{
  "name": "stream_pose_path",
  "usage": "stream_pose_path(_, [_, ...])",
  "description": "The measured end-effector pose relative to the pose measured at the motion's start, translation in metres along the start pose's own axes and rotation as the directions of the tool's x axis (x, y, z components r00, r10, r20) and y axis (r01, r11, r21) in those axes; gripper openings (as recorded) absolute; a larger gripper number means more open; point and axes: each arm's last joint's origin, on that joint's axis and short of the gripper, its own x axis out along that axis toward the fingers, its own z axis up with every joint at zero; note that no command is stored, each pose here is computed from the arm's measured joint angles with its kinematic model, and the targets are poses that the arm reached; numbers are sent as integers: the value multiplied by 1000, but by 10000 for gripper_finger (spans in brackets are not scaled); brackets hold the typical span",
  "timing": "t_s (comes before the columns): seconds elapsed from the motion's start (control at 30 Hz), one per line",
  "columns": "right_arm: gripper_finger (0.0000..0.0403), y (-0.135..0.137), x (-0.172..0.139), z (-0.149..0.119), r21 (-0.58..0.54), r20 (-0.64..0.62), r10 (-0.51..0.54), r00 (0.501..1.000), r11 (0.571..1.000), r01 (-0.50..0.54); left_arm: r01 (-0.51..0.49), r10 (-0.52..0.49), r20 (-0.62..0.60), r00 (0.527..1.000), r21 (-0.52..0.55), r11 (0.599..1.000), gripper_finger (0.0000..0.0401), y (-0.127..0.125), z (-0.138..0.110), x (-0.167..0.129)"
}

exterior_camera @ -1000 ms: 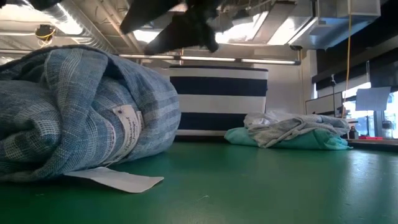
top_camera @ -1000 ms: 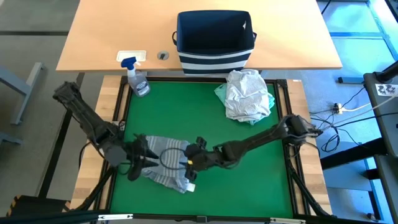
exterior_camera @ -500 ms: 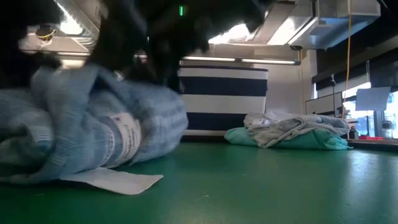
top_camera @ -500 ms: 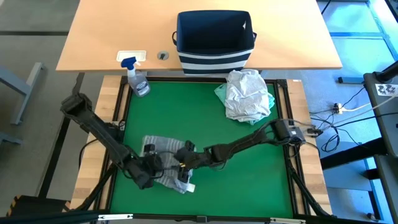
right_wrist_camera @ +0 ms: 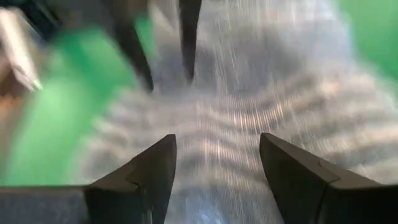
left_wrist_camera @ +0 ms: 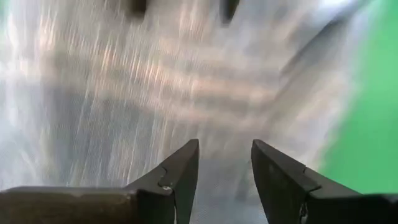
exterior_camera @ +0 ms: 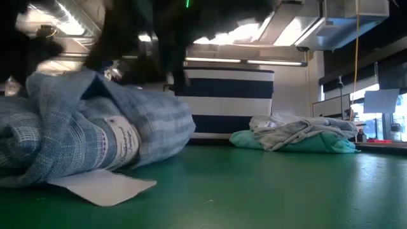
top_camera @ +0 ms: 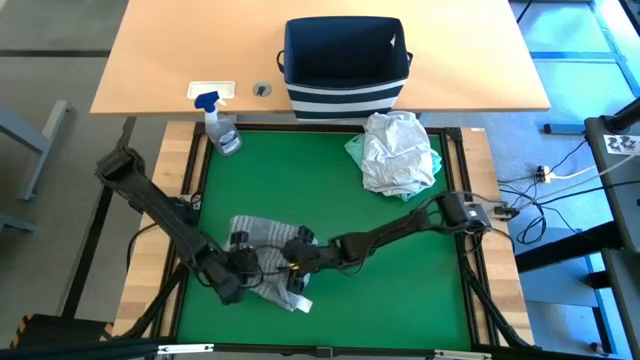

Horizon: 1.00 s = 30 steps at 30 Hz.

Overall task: Fold laundry
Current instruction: Fold the blue polo shirt

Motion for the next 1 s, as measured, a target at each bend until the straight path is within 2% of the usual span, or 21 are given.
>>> stream_pose_path(0.1, [232, 15, -24, 25, 26, 107, 61, 992, 998, -64, 45, -44, 111, 993, -5, 999, 144, 1, 18, -30])
stream_pose_path(0.2, [232, 32, -33, 28, 27, 167, 81, 983, 996, -87, 15, -11, 201, 980, -20, 1000, 144, 10, 21, -45])
stream_pose_path(0.27, [232, 40, -25, 15, 17, 175, 77, 982, 997, -81, -44, 52, 235, 971, -40, 998, 144, 19, 16, -47])
stream_pose_path(0.37, [232, 47, -6, -13, -7, 142, 53, 988, 999, -52, -124, 141, 229, 963, -85, 989, 144, 31, 3, -31])
stream_pose_path(0.5, [232, 39, 25, -51, -12, 83, 7, 996, 1000, -6, -146, 169, 176, 970, -135, 980, 144, 46, -24, 2])
stream_pose_path(0.6, [232, 35, 35, -67, -2, 32, -20, 999, 1000, 20, -111, 146, 136, 980, -236, 965, 144, 57, -48, 25])
stream_pose_path(0.73, [232, 39, 30, -75, -48, -57, -42, 997, 998, 39, -49, 103, 124, 987, -380, 924, 144, 65, -64, 36])
stream_pose_path(0.87, [232, 45, 8, -69, -139, -158, -47, 986, 990, 25, 38, 25, 151, 988, -403, 915, 144, 57, -55, 32])
stream_pose_path(1.0, [232, 48, -25, -57, -191, -290, -63, 955, 982, 7, 143, -52, 253, 966, -357, 923, 144, 42, -24, 14])
